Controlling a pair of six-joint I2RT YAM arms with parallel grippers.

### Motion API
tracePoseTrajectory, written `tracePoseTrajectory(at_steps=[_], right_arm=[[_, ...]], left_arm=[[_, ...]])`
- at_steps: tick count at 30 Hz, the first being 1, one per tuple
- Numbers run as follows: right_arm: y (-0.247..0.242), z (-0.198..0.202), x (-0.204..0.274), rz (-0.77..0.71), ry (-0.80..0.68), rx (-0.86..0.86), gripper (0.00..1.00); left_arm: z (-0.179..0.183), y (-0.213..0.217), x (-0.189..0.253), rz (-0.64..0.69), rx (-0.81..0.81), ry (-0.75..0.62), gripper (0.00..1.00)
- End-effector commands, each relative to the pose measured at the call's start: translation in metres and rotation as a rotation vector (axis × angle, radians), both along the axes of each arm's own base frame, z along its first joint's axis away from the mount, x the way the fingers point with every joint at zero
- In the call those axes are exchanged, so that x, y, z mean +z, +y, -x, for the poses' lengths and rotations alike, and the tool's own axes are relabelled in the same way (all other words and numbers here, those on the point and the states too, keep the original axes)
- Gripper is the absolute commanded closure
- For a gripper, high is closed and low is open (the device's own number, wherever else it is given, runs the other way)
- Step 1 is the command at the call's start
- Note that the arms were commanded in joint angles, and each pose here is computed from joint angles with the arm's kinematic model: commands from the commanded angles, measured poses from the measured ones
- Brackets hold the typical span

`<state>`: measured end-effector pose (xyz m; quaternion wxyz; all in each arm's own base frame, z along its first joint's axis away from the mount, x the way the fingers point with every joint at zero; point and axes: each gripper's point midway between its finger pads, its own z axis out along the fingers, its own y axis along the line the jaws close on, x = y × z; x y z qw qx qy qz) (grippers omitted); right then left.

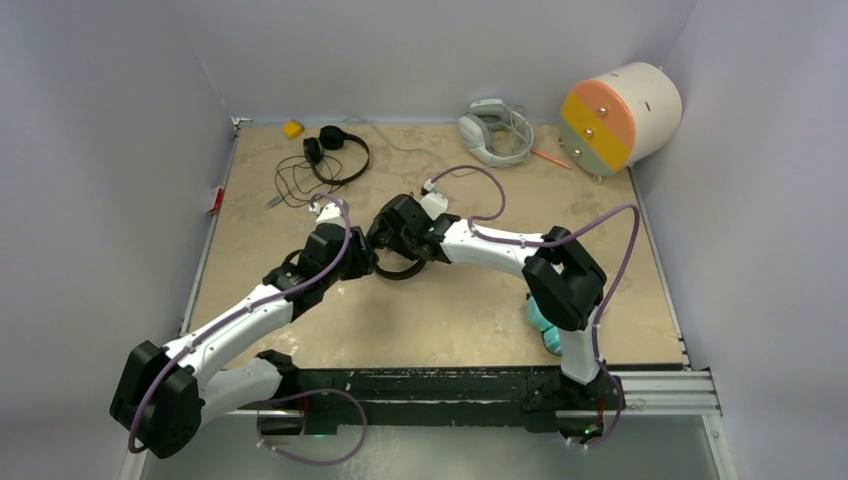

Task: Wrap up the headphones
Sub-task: Move the headphones to the corner of the board.

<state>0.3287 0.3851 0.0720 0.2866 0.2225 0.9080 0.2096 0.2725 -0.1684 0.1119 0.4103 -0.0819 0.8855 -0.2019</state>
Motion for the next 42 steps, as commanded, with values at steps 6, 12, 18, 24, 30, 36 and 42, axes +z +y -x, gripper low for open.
tracePoseTrajectory(at_steps=[6,12,18,24,30,36,42], right_arm=[[0.018,-0.006,0.006,0.024,-0.025,0.052,0.6],[0.023,0.003,-0.005,0.023,0.023,0.098,0.58],[0.026,0.008,-0.01,0.01,0.029,0.136,0.71],[0.03,0.008,-0.019,0.026,0.047,0.161,0.82],[0.027,0.002,-0.038,0.057,0.054,0.161,0.82],[0.029,0.003,-0.05,0.038,0.072,0.176,0.64],[0.036,-0.002,-0.016,-0.008,-0.01,0.214,0.57]], left_arm=[[-0.001,0.003,0.023,-0.006,0.0,-0.027,0.6],[0.0,0.006,0.028,-0.01,0.01,-0.027,0.6],[0.001,0.009,0.031,-0.015,0.024,-0.034,0.6],[0.0,0.009,0.025,-0.025,0.025,-0.016,0.6],[0.001,0.007,0.022,-0.027,0.001,-0.019,0.6],[0.0,0.004,0.023,-0.022,-0.008,-0.023,0.6],[0.0,0.011,0.032,-0.02,0.028,-0.043,0.6]])
